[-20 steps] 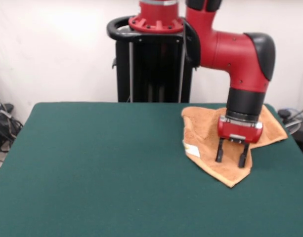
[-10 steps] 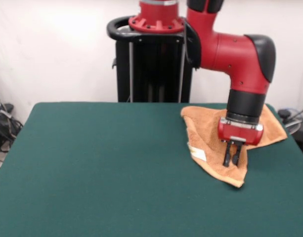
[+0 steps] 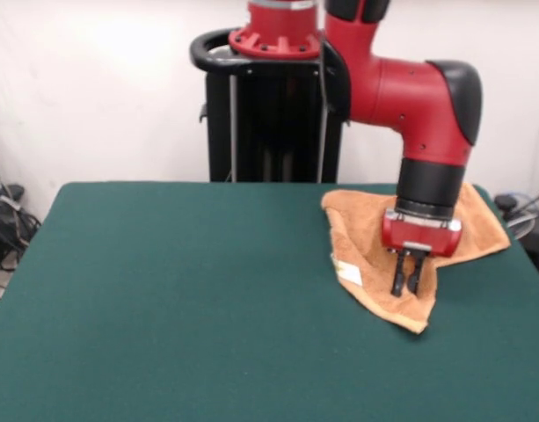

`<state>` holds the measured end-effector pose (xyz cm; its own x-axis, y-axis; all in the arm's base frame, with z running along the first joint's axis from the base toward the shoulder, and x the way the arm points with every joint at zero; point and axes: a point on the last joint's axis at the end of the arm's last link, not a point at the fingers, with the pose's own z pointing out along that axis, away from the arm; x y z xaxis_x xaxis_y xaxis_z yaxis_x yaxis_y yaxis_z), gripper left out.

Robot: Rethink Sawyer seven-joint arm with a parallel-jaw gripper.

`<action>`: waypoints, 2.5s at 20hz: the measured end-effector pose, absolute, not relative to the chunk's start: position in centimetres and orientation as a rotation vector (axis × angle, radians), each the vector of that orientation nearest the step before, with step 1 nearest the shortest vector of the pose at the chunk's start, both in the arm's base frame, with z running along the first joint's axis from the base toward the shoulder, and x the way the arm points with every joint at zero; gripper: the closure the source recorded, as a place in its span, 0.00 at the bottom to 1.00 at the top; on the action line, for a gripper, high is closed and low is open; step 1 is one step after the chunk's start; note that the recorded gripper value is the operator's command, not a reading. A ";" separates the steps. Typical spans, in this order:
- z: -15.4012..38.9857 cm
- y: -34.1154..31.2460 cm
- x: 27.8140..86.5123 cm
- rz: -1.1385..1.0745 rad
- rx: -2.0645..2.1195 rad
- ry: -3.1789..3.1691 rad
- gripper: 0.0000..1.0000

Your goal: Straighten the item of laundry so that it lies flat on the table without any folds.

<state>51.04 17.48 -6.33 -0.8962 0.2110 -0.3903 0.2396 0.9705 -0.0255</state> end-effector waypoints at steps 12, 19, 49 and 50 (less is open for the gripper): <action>-6.7 8.0 50.4 -0.126 0.206 2.648 1.00; -6.1 -1.0 47.9 -0.173 0.191 2.675 1.00; -1.6 -5.5 45.0 -0.287 0.090 2.628 0.00; -1.6 -5.5 45.0 -0.285 0.089 2.626 0.00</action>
<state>45.02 -5.47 -1.62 -0.8759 0.0110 -0.4823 0.1144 0.9760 -0.1854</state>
